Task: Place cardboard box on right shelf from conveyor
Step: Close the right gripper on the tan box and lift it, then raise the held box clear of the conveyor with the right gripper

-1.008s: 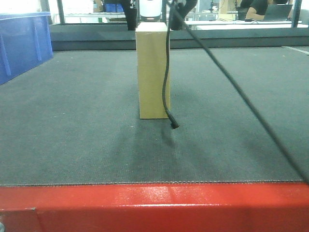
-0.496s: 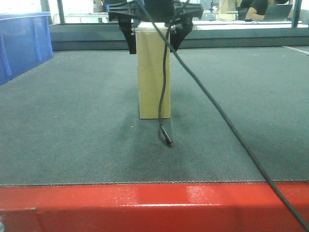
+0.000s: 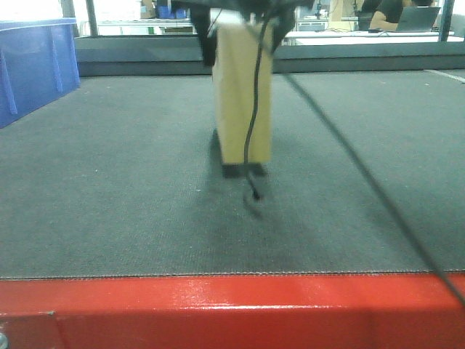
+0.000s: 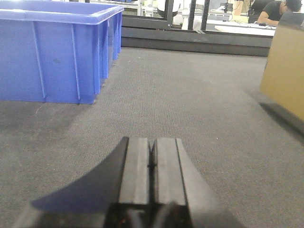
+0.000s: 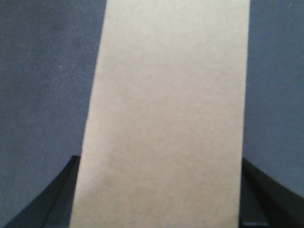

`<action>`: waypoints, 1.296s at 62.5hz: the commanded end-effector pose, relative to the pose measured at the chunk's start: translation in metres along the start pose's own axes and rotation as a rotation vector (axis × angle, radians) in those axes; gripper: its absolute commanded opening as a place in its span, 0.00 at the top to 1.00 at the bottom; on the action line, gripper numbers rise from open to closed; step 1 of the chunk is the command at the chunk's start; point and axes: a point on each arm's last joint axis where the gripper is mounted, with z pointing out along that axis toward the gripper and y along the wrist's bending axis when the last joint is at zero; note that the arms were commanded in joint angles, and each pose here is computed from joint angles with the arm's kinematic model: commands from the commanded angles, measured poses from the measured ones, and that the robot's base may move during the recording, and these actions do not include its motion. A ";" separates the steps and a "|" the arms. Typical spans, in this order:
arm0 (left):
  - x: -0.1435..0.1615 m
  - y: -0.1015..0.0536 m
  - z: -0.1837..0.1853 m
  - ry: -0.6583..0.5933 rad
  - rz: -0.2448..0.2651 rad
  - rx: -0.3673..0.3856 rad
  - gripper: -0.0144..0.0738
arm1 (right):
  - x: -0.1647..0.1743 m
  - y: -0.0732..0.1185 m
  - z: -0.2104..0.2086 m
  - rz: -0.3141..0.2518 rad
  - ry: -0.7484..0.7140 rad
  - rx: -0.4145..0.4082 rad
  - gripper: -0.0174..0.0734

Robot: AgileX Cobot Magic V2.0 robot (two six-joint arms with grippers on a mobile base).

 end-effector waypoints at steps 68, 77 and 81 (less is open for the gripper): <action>-0.010 0.000 -0.002 -0.106 -0.016 0.005 0.97 | 0.148 -0.138 -0.226 -0.009 -0.351 0.002 0.52; -0.010 0.000 -0.002 -0.106 -0.016 0.005 0.97 | 0.187 -0.143 -0.246 0.000 -0.388 0.010 0.52; -0.010 0.000 -0.002 -0.106 -0.016 0.005 0.97 | 0.203 -0.144 -0.254 0.000 -0.412 0.009 0.52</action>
